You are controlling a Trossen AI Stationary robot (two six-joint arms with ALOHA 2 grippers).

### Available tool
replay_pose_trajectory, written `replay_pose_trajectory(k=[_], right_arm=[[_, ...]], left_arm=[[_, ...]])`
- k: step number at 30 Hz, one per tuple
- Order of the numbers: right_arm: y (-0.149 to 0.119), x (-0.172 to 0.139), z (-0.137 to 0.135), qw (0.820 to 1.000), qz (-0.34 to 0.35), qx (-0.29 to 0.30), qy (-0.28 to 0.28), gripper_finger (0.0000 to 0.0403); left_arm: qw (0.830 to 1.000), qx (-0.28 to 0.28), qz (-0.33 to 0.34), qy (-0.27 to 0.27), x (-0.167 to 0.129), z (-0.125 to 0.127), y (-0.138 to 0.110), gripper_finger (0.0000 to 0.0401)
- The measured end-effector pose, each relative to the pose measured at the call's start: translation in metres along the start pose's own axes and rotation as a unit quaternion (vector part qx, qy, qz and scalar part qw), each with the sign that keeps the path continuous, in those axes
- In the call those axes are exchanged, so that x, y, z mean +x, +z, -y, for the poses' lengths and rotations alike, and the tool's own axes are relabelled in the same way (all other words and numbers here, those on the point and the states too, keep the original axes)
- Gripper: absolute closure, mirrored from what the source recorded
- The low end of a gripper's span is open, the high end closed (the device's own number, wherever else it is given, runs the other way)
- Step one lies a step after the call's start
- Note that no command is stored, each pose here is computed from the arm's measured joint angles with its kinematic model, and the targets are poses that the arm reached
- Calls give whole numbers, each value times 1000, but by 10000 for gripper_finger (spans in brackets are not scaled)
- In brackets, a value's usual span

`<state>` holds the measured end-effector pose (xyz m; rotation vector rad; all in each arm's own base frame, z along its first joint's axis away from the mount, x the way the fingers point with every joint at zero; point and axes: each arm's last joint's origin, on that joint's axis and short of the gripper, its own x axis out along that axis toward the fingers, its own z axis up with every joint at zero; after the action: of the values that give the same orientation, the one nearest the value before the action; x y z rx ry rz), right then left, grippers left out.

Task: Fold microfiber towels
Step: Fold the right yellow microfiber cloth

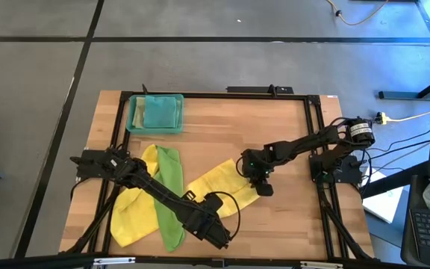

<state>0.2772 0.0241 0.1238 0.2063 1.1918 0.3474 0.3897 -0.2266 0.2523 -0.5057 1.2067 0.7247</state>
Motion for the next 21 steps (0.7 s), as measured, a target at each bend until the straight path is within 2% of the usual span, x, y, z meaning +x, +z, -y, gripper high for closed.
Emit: replay_pose_trajectory(k=[9, 15, 21], right_arm=[[-3, -2, 0, 1000, -15, 6, -3, 393], [-4, -12, -4, 999, -31, 11, -2, 394], [5, -40, -14, 1000, 13, -7, -13, 397]], left_arm=[[1000, 0, 0, 0, 0, 0, 0, 401], [1000, 3, -1, 5, 1, -1, -1, 401], [1000, 10, -5, 16, 5, -2, -5, 401]])
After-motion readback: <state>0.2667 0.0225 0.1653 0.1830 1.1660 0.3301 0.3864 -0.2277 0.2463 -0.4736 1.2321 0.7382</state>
